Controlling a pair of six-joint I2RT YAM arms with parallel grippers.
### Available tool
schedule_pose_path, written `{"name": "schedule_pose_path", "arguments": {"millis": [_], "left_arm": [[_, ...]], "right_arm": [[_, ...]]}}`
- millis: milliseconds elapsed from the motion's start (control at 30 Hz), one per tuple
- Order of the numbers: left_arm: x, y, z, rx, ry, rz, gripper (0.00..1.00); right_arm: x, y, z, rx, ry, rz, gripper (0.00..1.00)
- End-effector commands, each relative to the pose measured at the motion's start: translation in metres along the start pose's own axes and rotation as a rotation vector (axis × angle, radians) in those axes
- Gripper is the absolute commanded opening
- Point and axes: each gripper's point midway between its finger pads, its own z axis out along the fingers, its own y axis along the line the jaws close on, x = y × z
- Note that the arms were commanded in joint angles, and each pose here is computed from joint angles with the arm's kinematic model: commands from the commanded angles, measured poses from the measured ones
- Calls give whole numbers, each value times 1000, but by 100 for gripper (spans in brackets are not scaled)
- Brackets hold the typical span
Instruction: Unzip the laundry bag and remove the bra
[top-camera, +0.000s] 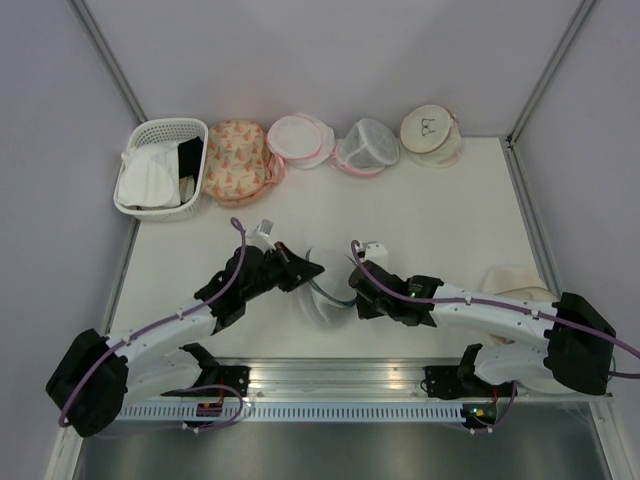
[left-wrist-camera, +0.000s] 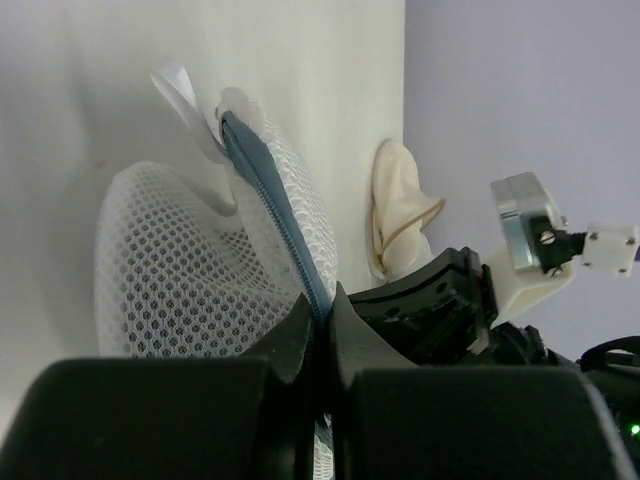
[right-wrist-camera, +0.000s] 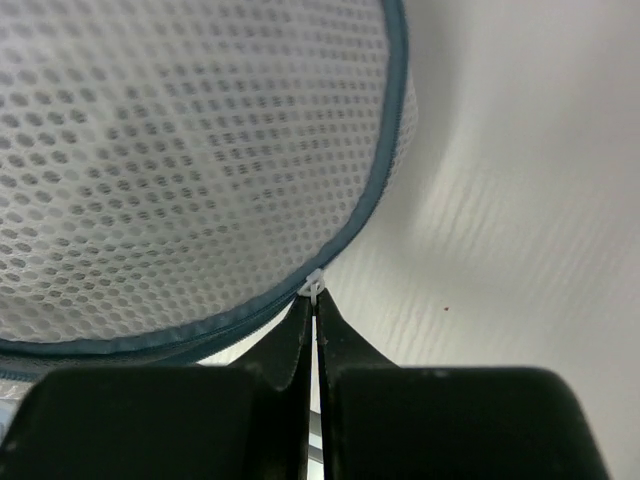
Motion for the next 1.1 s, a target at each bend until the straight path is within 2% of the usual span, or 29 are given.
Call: {"name": "schedule_pose_path", "arguments": {"millis": [0,67,100,133,167,200,267,333,400,500,667,800,933,1067], "left_arm": [[-5,-66,17,194,93,240,2],[-18,-79,27,199,76,285,2],[-20,-70,34,147,78,285,9],[-27,-74,37,133,57,302,26],[-31,-68,38,84,48,301,48],[-34,-44,38,-40,37,291,80],[-42,-34,34,-128,13,300,98],[-45,-6,19,-254,-15,280,100],[-52,3,4,-300,-77,260,100],[-39,32,-13,-363,-74,166,100],[-17,19,-31,-256,-20,42,100],[-3,10,-34,-184,22,-51,100],[-1,-6,-29,-86,25,-78,100],[4,-8,-21,-81,60,-75,100]], "right_arm": [[-34,3,-23,-1,-112,3,0],[-39,5,-28,-12,-128,8,0],[-43,7,-33,-26,-141,14,0],[-45,9,-35,-35,-148,16,0],[-46,10,-37,-40,-152,17,0],[-47,11,-39,-50,-154,19,0],[-50,14,-40,-68,-164,23,0],[-49,17,-39,-82,-163,25,0],[-46,20,-35,-89,-149,21,1],[-42,32,-29,-144,-127,22,0],[-38,82,-32,-405,-95,48,0],[-35,106,-36,-552,-87,44,0],[-31,118,-39,-618,-69,9,1],[-29,121,-40,-638,-59,-12,0]]}}
